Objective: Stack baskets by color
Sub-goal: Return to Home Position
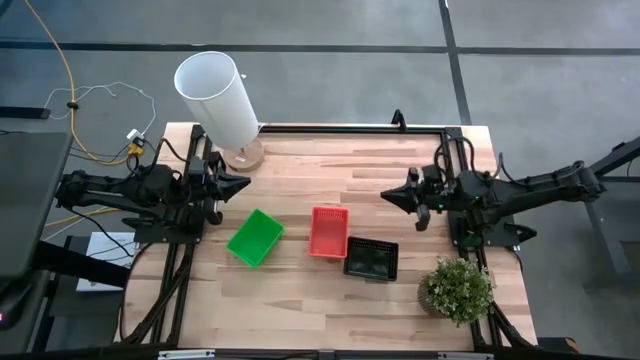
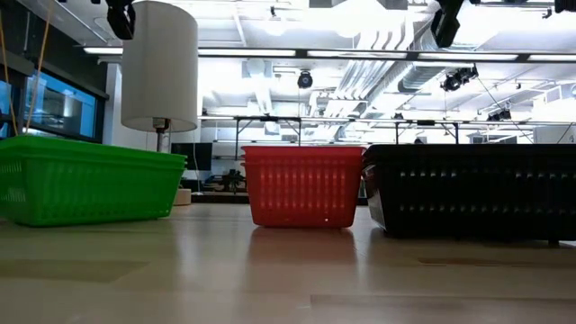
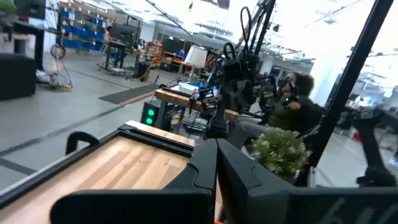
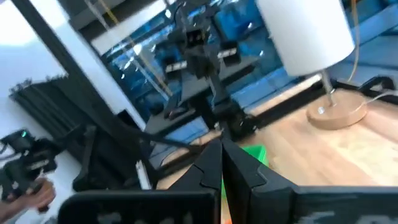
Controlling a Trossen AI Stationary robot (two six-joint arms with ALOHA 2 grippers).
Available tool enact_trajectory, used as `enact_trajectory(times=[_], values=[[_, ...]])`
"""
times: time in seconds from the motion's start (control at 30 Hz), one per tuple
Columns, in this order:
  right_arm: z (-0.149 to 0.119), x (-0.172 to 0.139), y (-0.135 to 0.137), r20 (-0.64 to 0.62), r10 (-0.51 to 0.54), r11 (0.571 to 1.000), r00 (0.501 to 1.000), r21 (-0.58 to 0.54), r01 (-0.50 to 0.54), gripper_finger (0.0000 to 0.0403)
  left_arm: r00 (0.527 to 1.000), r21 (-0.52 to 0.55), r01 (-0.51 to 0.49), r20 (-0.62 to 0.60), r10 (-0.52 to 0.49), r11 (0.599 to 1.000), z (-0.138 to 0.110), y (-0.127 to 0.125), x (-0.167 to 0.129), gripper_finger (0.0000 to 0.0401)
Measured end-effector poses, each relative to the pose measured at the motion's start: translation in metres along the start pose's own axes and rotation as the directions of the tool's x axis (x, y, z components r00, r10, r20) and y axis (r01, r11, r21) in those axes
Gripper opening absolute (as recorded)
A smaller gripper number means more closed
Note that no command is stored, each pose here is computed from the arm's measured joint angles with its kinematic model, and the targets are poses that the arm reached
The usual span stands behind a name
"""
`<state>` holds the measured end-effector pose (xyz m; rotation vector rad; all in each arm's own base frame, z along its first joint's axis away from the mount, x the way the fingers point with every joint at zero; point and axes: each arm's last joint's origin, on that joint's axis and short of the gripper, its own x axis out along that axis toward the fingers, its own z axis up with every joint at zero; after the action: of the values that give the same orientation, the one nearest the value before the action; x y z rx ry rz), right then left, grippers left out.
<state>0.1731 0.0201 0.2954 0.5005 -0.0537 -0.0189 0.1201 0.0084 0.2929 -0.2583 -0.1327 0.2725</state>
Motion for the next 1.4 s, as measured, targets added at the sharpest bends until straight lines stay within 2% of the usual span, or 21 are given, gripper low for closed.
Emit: enact_trajectory(times=[0.2,0.4,0.57,0.73,0.83,0.97,1.2,1.4], values=[[0.001,0.0,-0.001,0.019,-0.018,1.0,1.0,-0.01,0.019,0.0,1.0,0.038,0.012,0.005,-0.012,0.999,-0.006,0.006,-0.015,0.0],[-0.001,0.0,-0.001,0.005,-0.024,1.0,1.0,0.003,0.024,0.0,0.988,0.002,0.037,0.147,-0.037,0.999,-0.04,0.021,-0.031,0.0],[-0.001,0.0,-0.001,0.005,-0.022,0.996,1.0,0.09,0.021,0.0,0.981,-0.072,0.085,0.178,-0.071,0.994,-0.069,0.031,-0.038,0.0],[-0.001,0.0,-0.001,0.002,-0.009,0.993,1.0,0.121,0.009,0.0,0.989,-0.111,0.084,0.131,-0.069,0.99,-0.094,0.037,-0.034,0.0],[-0.001,0.0,0.0,0.002,-0.005,0.99,1.0,0.138,0.004,0.0,0.998,-0.118,0.05,0.041,-0.046,0.992,-0.103,0.04,-0.033,0.0],[-0.001,0.0,0.001,-0.01,0.021,0.99,1.0,0.138,-0.02,0.0,0.996,-0.109,0.094,0.015,-0.093,0.99,-0.104,0.04,-0.033,0.0],[-0.001,0.0,0.001,-0.023,0.045,0.99,0.999,0.137,-0.042,0.0,0.995,-0.087,0.103,0.007,-0.102,0.991,-0.104,0.04,-0.033,0.0],[-0.001,0.0,0.001,-0.024,0.045,0.99,0.999,0.137,-0.041,0.0,0.991,-0.003,0.08,-0.105,-0.08,0.997,-0.115,0.042,-0.033,0.0]])
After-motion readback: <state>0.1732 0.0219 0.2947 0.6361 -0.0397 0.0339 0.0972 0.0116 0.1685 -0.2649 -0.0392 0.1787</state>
